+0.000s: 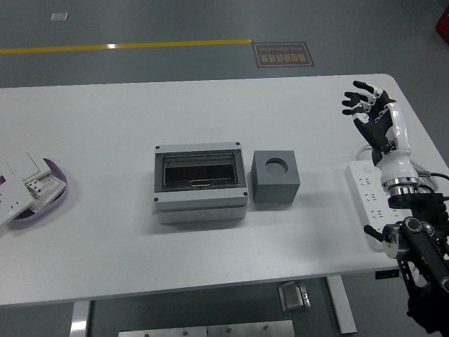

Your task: Pick up the cylinder from the cube,place it in the box,flap close box

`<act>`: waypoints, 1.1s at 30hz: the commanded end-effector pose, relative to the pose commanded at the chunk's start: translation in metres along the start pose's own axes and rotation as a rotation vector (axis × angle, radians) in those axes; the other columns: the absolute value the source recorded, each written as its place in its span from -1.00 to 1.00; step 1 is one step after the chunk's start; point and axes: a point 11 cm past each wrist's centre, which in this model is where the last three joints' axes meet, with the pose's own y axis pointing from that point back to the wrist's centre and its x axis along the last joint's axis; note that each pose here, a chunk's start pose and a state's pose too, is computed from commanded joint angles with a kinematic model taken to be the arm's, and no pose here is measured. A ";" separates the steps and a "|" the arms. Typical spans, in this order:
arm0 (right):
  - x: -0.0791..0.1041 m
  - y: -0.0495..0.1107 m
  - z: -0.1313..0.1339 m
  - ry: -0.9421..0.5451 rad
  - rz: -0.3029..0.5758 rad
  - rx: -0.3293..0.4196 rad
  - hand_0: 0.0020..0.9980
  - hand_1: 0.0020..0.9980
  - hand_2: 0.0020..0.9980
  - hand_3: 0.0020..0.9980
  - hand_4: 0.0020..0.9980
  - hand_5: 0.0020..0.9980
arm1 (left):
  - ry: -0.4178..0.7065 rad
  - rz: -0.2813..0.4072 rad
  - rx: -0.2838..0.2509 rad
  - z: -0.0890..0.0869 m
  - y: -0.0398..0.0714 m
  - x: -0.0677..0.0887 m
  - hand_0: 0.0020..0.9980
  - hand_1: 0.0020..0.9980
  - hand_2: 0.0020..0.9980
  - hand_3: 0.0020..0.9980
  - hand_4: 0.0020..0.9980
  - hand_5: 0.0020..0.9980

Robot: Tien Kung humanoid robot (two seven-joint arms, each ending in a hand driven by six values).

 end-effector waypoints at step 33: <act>0.008 0.000 -0.003 -0.022 0.033 0.018 0.12 0.20 0.26 0.36 0.21 -0.43 | 0.003 -0.018 -0.025 0.014 0.002 -0.010 0.20 0.17 0.13 0.21 0.33 -0.45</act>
